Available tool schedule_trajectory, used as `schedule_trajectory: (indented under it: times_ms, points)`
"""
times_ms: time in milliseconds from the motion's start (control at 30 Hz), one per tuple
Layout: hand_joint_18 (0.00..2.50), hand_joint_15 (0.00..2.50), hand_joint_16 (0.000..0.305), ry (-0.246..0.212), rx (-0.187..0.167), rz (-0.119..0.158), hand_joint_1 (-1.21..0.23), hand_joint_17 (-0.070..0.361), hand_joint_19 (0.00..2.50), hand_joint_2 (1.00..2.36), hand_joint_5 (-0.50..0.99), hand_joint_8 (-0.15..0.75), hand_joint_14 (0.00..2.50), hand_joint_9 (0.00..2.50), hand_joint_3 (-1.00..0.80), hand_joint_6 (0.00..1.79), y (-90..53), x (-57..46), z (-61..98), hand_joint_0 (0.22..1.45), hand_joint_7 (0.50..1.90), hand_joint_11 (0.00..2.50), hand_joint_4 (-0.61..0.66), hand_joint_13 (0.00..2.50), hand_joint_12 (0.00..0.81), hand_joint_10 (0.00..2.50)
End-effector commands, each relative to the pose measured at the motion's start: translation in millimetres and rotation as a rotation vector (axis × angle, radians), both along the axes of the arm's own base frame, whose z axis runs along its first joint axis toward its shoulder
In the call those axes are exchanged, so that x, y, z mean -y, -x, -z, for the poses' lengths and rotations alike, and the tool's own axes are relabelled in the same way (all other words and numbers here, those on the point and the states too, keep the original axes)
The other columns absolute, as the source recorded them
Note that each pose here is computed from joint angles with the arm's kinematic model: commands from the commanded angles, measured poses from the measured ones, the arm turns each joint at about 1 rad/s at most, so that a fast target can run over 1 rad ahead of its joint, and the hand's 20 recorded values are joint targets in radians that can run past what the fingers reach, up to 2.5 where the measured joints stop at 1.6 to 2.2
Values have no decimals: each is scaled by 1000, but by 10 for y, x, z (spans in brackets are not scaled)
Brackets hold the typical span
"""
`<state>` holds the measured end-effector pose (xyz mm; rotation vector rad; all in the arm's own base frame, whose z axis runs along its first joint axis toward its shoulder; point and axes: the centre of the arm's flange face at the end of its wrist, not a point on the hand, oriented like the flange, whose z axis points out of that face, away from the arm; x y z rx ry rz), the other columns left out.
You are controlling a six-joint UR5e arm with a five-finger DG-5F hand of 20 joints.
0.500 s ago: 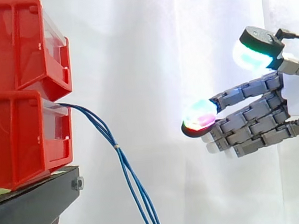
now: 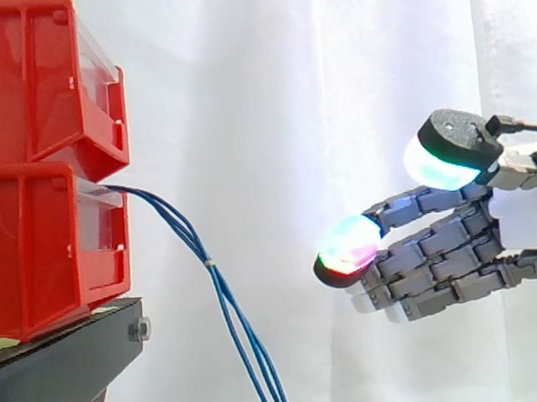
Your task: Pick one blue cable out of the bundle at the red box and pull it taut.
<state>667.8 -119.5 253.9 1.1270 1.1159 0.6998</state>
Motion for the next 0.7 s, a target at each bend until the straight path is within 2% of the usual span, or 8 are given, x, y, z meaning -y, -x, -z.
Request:
schedule_trajectory:
  times_ms: [0, 233, 333, 400, 500, 533, 567, 667]
  points:
    - [15, 129, 60, 4, 6, -3, -752, 136, 191, 1000, -123, 293, 2, 259, -500, 502, -65, -21, 34, 445, 885, 0, 305, 128, 387, 1]
    - [7, 137, 59, 57, 7, -5, -727, 132, 194, 1000, -125, 288, 3, 258, -500, 502, -120, -83, -10, 465, 883, 0, 297, 124, 380, 0]
    - [11, 130, 59, 69, 7, -6, -724, 132, 195, 1000, -124, 288, 3, 260, -500, 502, -181, -135, 73, 469, 885, 0, 298, 125, 379, 0]
    - [11, 129, 58, 58, 11, -18, -719, 131, 196, 1000, -123, 289, 3, 269, -500, 502, -429, -219, 297, 472, 885, 0, 302, 129, 379, 0]
    - [16, 133, 58, 45, 21, -36, -716, 131, 202, 1000, -122, 292, 3, 277, -500, 502, -641, -267, 361, 474, 884, 0, 302, 134, 379, 0]
    - [20, 135, 58, 36, 19, -73, -716, 131, 201, 1000, -122, 293, 2, 278, -500, 502, -857, -346, 410, 475, 886, 0, 308, 137, 380, 1]
    - [21, 131, 58, 31, 2, -94, -715, 130, 204, 1000, -121, 293, 3, 282, -500, 502, -959, -406, 449, 475, 884, 0, 303, 140, 379, 0]
    - [28, 138, 58, 18, -19, -121, -711, 130, 211, 1000, -120, 296, 3, 296, -500, 502, -1167, -519, 440, 476, 887, 0, 307, 150, 381, 1]
